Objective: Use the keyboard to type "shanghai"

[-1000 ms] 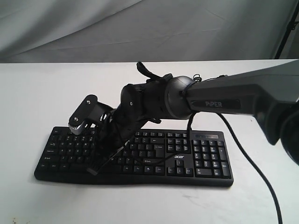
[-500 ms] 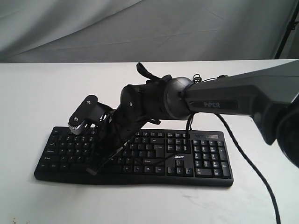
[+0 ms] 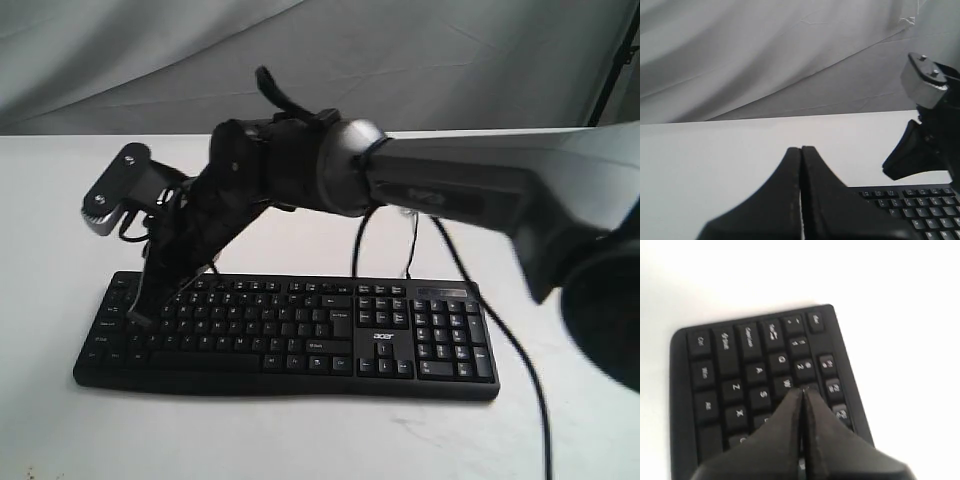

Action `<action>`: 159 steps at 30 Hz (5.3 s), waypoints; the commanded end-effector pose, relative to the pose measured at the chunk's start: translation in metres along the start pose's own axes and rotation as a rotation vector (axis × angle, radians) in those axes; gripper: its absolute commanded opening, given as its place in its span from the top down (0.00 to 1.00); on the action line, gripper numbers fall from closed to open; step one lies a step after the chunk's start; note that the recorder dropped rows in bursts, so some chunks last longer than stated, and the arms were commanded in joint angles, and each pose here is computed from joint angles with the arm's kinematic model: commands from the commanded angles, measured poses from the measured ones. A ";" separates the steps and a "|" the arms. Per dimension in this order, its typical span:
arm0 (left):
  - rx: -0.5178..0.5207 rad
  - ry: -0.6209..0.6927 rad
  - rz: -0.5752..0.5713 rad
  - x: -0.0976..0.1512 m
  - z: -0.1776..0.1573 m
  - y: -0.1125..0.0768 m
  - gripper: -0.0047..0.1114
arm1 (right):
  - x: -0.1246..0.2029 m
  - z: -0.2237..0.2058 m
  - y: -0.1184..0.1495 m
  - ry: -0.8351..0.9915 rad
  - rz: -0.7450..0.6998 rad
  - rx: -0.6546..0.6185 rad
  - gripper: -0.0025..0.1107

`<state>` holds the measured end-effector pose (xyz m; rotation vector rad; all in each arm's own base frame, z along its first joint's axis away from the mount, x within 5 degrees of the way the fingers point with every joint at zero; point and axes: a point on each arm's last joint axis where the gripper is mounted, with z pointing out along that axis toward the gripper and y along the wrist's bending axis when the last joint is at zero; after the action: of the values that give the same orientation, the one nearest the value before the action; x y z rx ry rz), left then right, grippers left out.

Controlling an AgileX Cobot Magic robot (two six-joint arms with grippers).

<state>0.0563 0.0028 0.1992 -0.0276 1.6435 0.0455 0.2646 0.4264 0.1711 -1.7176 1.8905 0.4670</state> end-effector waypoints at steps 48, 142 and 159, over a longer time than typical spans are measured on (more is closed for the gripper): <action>0.008 -0.006 -0.009 0.000 0.000 0.000 0.96 | -0.011 0.065 0.015 0.063 -0.037 -0.124 0.98; 0.008 -0.006 -0.009 0.000 0.000 0.000 0.96 | 0.051 -0.012 0.018 0.137 0.070 0.012 0.98; 0.008 -0.006 -0.009 0.000 0.000 0.000 0.96 | 0.029 0.012 0.005 0.132 0.073 -0.016 0.98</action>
<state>0.0563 0.0028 0.1992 -0.0276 1.6435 0.0455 0.2596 0.4096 0.1385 -1.7369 2.0589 0.3994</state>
